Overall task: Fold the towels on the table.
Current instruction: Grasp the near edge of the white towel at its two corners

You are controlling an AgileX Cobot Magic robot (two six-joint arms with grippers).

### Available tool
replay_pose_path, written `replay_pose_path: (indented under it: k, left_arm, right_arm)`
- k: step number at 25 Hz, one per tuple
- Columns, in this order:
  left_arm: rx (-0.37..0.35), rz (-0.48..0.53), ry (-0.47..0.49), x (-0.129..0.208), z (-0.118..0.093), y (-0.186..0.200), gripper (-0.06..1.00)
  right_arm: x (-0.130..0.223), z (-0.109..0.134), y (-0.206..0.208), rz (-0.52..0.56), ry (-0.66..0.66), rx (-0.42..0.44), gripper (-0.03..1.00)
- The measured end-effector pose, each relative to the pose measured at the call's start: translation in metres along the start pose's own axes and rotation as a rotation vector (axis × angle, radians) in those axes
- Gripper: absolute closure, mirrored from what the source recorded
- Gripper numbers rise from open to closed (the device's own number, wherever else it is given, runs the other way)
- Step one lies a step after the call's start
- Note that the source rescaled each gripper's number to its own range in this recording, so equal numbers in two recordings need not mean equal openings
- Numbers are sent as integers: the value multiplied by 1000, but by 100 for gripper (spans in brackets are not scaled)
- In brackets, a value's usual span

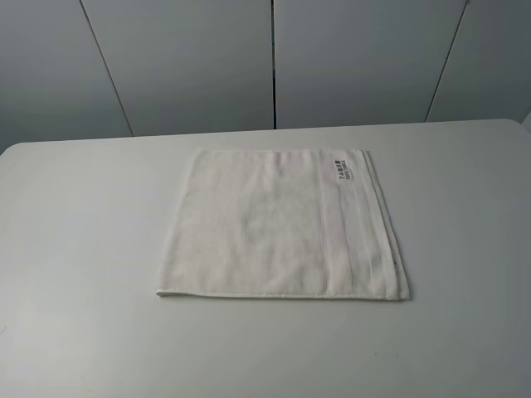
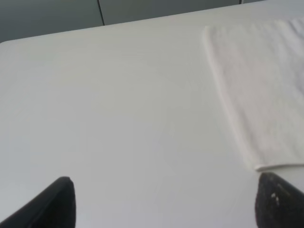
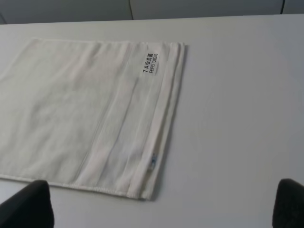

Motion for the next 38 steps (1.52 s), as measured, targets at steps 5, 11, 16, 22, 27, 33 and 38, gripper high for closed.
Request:
replay_pose_path:
  k: [5, 11, 16, 22, 27, 33, 38]
  left_arm:
    - [-15, 118, -83, -23, -4, -18, -2]
    - [38, 334, -217, -36, -17, -64, -2]
    - [123, 461, -337, -36, -28, -113, -2]
    - [263, 582, -453, -18, -43, -174, -2]
    - [375, 681, -616, 11, -67, -210, -2]
    - [441, 774, -866, 51, -93, -245, -2]
    - [482, 865, -1027, 92, -107, -266, -2]
  right_arm:
    - [-33, 4, -11, -15, 89, -64, -3]
    - [-63, -5, -48, 84, 206, -101, -3]
    - [-78, -13, -88, 227, 324, -166, -3]
    - [-75, -6, -149, 400, 319, -335, -3]
    - [-46, 13, -190, 535, 368, -495, -3]
    - [-16, 38, -218, 653, 460, -603, -3]
    - [-2, 38, -234, 695, 460, -607, -3]
Point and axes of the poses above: a point on each arm's last joint axis where the gripper is mounted, y pointing back along that axis away from the gripper, z along the wrist's bending axis when the last joint is at zero, x = y × z, the point moved 9 cm from there along -y, pointing out along that axis toward the gripper, and after that the axes turned 13 degrees about y, right-handed, at the moved point
